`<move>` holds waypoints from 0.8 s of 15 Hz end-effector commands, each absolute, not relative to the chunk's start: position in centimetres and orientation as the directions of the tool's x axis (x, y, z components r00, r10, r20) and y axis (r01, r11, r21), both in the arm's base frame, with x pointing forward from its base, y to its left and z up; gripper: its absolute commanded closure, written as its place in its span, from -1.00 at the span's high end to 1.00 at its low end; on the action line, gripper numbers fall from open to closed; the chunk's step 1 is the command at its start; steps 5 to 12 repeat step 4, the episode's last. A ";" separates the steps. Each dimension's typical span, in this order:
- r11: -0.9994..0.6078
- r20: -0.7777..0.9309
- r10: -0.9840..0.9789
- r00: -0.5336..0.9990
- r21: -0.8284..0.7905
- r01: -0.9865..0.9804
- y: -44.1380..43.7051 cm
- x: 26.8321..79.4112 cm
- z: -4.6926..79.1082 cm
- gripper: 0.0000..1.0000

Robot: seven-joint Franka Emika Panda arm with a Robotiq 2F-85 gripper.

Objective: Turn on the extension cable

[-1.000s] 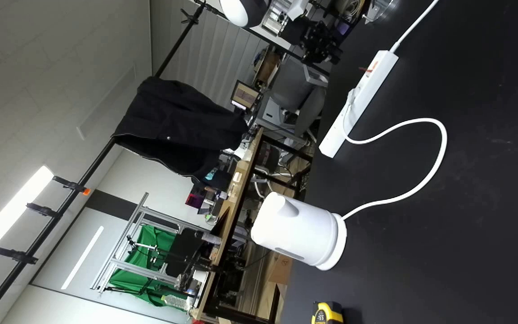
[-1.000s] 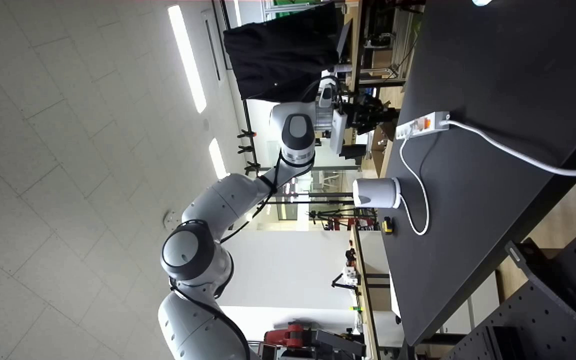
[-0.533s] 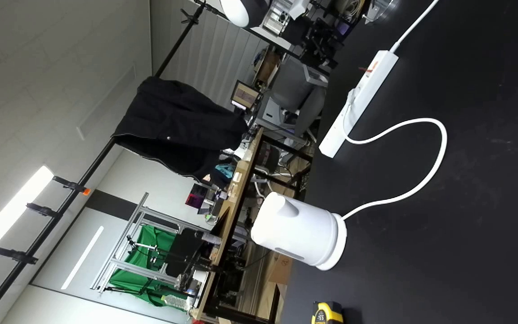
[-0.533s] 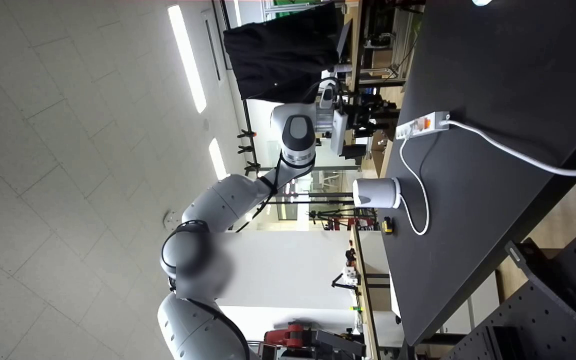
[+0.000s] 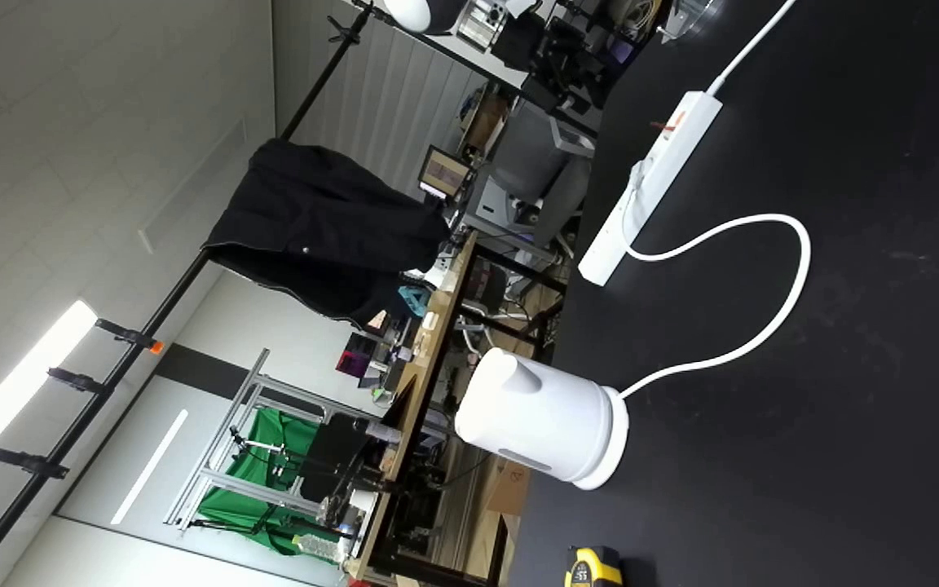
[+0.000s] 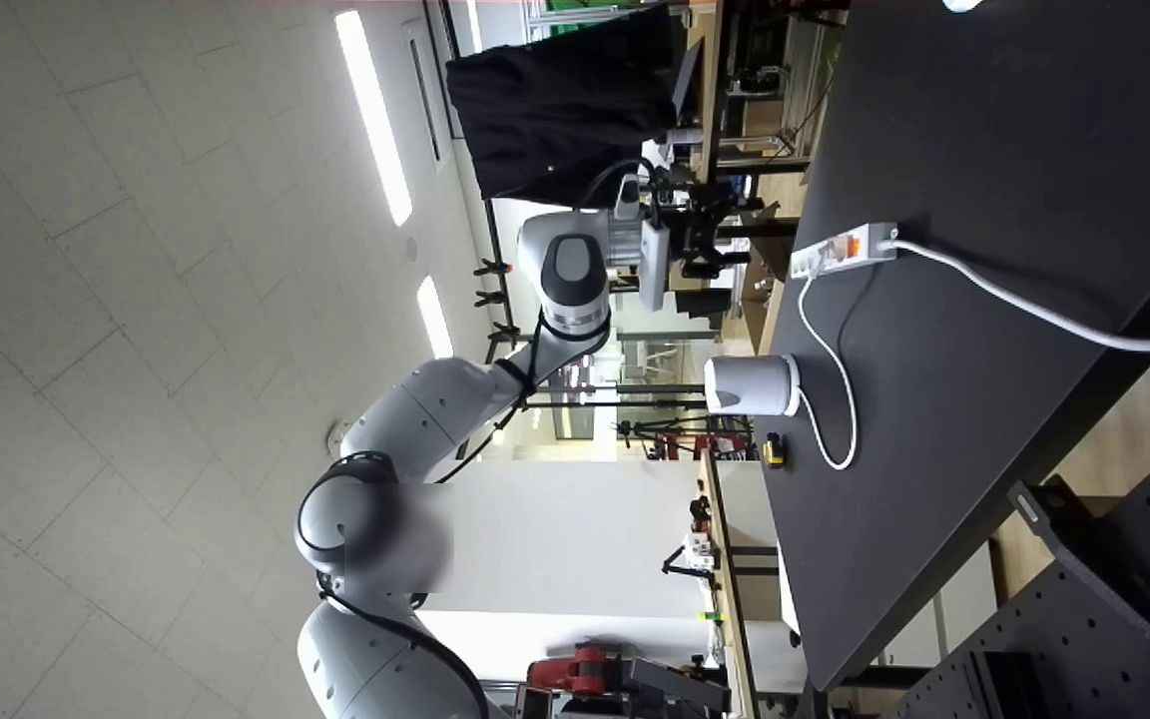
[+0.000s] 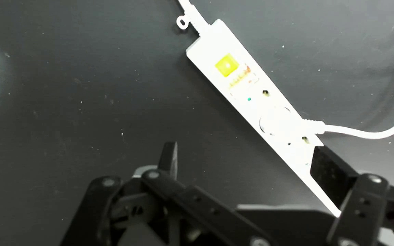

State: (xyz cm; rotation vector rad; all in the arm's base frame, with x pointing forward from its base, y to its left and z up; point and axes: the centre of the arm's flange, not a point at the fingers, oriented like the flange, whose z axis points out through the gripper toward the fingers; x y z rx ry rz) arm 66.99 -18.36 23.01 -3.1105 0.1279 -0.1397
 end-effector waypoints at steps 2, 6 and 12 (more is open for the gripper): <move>-0.996 0.090 -0.084 0.992 -0.029 -0.082 -18.4 66.7 23.5 1.00; -0.996 0.089 -0.084 0.993 -0.029 -0.082 -18.3 66.6 23.5 1.00; -0.996 0.089 -0.084 0.993 -0.029 -0.082 -18.3 66.6 23.5 1.00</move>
